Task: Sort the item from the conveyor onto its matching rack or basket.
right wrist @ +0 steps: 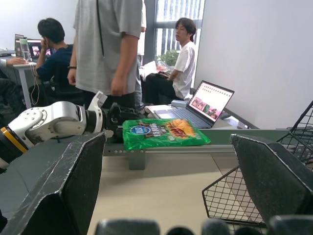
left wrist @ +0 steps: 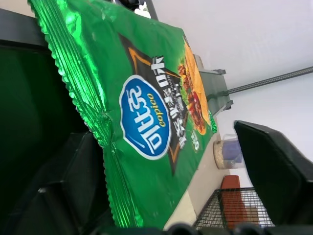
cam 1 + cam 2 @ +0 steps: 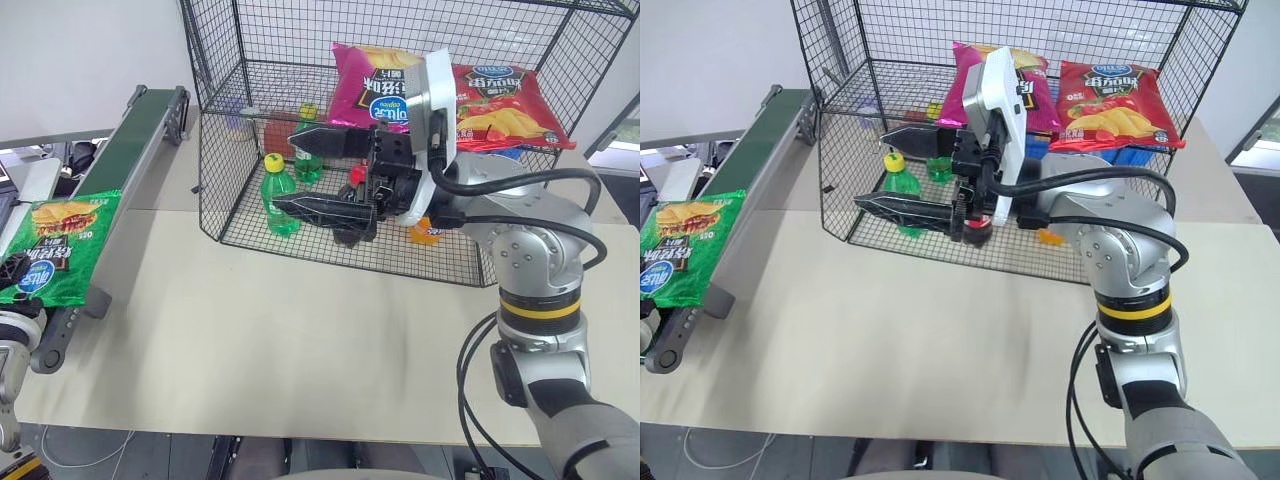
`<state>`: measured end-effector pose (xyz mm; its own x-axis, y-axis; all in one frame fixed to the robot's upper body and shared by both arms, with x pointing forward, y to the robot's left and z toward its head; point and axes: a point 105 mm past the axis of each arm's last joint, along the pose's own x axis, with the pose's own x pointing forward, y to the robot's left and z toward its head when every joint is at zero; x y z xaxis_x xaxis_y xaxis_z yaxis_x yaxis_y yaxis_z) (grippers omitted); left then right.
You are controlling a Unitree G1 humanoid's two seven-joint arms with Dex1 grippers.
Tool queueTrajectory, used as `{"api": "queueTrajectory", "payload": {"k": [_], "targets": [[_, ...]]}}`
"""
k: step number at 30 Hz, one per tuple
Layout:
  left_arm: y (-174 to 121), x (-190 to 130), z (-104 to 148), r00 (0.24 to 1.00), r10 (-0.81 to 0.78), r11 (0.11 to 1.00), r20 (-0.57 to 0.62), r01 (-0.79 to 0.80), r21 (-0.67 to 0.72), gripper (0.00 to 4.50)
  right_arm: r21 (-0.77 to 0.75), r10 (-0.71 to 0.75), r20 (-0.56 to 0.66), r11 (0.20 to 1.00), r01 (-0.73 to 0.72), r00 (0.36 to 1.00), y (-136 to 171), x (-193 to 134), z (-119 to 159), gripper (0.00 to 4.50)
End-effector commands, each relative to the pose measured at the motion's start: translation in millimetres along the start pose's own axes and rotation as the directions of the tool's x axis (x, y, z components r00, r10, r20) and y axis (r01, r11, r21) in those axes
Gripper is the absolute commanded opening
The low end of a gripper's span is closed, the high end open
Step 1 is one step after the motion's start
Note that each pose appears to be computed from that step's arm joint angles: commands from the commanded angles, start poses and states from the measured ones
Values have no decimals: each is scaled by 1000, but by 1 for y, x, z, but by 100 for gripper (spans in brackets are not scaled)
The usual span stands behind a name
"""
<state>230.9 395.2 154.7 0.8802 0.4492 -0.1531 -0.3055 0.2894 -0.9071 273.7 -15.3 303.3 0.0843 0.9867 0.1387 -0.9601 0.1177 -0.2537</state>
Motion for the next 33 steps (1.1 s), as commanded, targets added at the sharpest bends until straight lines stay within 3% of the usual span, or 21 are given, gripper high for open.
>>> {"api": "queueTrajectory", "payload": {"k": [1,6,12,18,23,33], "targets": [[-9,-3,11,999,-33,999,35,33,10,240,-62,-2,37,998,4,999,0,1,15,450],[-9,-2,14,998,-34,999,43,33,12,10,-64,-4,37,998,7,999,-1,2,14,450],[-25,-3,13,994,-107,993,34,105,50,4,-65,-18,36,998,20,999,-3,0,13,450],[-74,-14,-2,948,-299,930,-108,315,187,4,-71,-40,4,997,40,999,-7,-7,2,450],[-138,-50,-23,783,-546,768,-297,610,197,4,-102,-43,-23,994,40,999,-6,-11,-10,450],[-207,-94,-86,466,-739,468,-487,874,127,4,-119,-57,25,991,60,998,-7,-8,-1,450]]}}
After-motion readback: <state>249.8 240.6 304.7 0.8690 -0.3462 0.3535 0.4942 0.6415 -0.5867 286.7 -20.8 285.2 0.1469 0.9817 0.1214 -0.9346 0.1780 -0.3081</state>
